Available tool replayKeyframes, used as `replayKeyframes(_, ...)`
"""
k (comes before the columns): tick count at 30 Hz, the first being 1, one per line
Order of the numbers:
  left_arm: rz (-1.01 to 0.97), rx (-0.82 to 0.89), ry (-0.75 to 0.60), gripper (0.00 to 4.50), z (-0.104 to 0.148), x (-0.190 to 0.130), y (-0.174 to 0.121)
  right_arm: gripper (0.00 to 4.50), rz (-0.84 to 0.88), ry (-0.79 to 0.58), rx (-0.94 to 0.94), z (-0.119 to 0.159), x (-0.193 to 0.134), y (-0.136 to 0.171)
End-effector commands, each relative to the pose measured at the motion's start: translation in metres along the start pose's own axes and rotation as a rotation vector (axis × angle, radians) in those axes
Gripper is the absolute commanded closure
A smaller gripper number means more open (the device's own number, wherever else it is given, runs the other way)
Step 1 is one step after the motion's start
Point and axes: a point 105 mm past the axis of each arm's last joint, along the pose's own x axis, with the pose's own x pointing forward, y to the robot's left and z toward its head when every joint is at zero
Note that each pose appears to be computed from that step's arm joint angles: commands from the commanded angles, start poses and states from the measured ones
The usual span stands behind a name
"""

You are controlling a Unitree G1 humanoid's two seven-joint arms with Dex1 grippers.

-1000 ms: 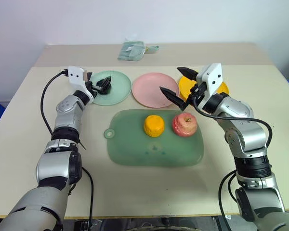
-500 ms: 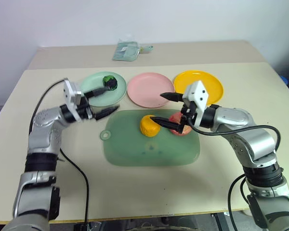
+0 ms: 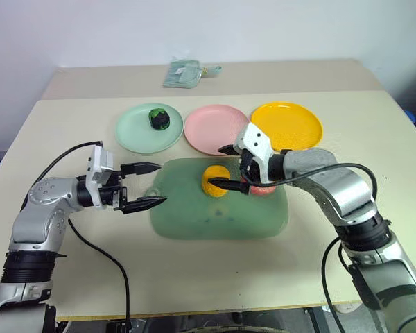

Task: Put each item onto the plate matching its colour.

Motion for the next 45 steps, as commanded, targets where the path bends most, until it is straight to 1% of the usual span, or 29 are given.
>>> replayKeyframes(1,-0.015,0.047,-0.004,0.02,0.007,0.001,-0.004,0.0,0.022,0.032,-0.04,0.004,0.003,0.004)
replayKeyframes(7,-0.01,0.049,-0.012,0.02,0.002,0.004,-0.006,0.0,0.058,0.093,-0.028,-0.005,0.006,0.01)
replayKeyframes(14,-0.007,0.055,-0.019,0.02,0.0,0.003,-0.008,0.0,0.014,0.155,-0.063,-0.017,0.01,0.0)
replayKeyframes(17,-0.001,0.054,-0.019,0.0,-0.001,0.002,-0.006,0.82,0.014,0.173,-0.051,-0.022,0.009,-0.003)
replayKeyframes(18,0.001,0.055,-0.019,0.0,-0.002,0.002,-0.006,1.26,0.016,0.171,-0.05,-0.022,0.009,-0.003)
replayKeyframes(19,0.004,0.057,-0.024,0.0,-0.001,0.002,-0.005,1.58,0.02,0.14,-0.029,-0.016,0.008,-0.003)
replayKeyframes(20,0.008,0.054,-0.032,0.0,0.0,0.002,-0.004,1.63,0.021,0.103,-0.013,-0.009,0.008,-0.004)
replayKeyframes(22,0.036,0.075,-0.048,0.0,0.003,0.002,0.001,1.63,-0.009,-0.032,0.04,0.018,0.005,-0.012)
replayKeyframes(23,0.067,0.087,-0.071,0.0,0.007,0.003,0.006,1.63,-0.059,-0.104,0.068,0.032,0.001,-0.024)
replayKeyframes(25,0.115,0.111,-0.117,0.0,0.015,0.006,0.016,1.63,-0.227,-0.22,0.112,0.05,-0.01,-0.058)
replayKeyframes(26,0.145,0.118,-0.142,0.0,0.02,0.008,0.021,1.63,-0.346,-0.237,0.137,0.051,-0.017,-0.081)
replayKeyframes(28,0.174,0.127,-0.172,0.0,0.025,0.014,0.027,1.63,-0.537,-0.227,0.146,0.044,-0.031,-0.115)
replayKeyframes(30,0.187,0.139,-0.181,0.0,0.027,0.018,0.029,1.63,-0.647,-0.213,0.13,0.038,-0.04,-0.133)
replayKeyframes(31,0.198,0.144,-0.183,0.0,0.027,0.022,0.031,1.63,-0.733,-0.17,0.132,0.027,-0.048,-0.147)
replayKeyframes(32,0.191,0.143,-0.188,0.0,0.027,0.025,0.03,1.63,-0.83,-0.088,0.103,0.011,-0.058,-0.16)
replayKeyframes(33,0.187,0.143,-0.19,0.0,0.027,0.028,0.03,1.63,-0.909,-0.014,0.079,-0.004,-0.067,-0.17)
replayKeyframes(34,0.185,0.143,-0.192,0.0,0.028,0.03,0.029,1.63,-0.962,0.032,0.087,-0.015,-0.073,-0.177)
replayKeyframes(36,0.187,0.134,-0.188,0.0,0.028,0.032,0.03,1.63,-0.994,0.051,0.108,-0.026,-0.079,-0.182)
replayKeyframes(38,0.192,0.122,-0.175,0.0,0.027,0.031,0.032,1.63,-0.999,0.047,0.178,-0.035,-0.079,-0.182)
replayKeyframes(40,0.197,0.12,-0.171,0.0,0.027,0.028,0.033,1.63,-0.983,0.052,0.194,-0.041,-0.077,-0.181)
replayKeyframes(41,0.2,0.124,-0.169,0.0,0.028,0.027,0.033,1.63,-0.959,0.031,0.239,-0.043,-0.074,-0.178)
replayKeyframes(43,0.205,0.126,-0.165,0.0,0.028,0.026,0.034,0.59,-0.931,-0.004,0.282,-0.041,-0.071,-0.176)
replayKeyframes(45,0.206,0.131,-0.163,0.0,0.028,0.026,0.034,0.07,-0.937,-0.002,0.26,-0.039,-0.072,-0.176)
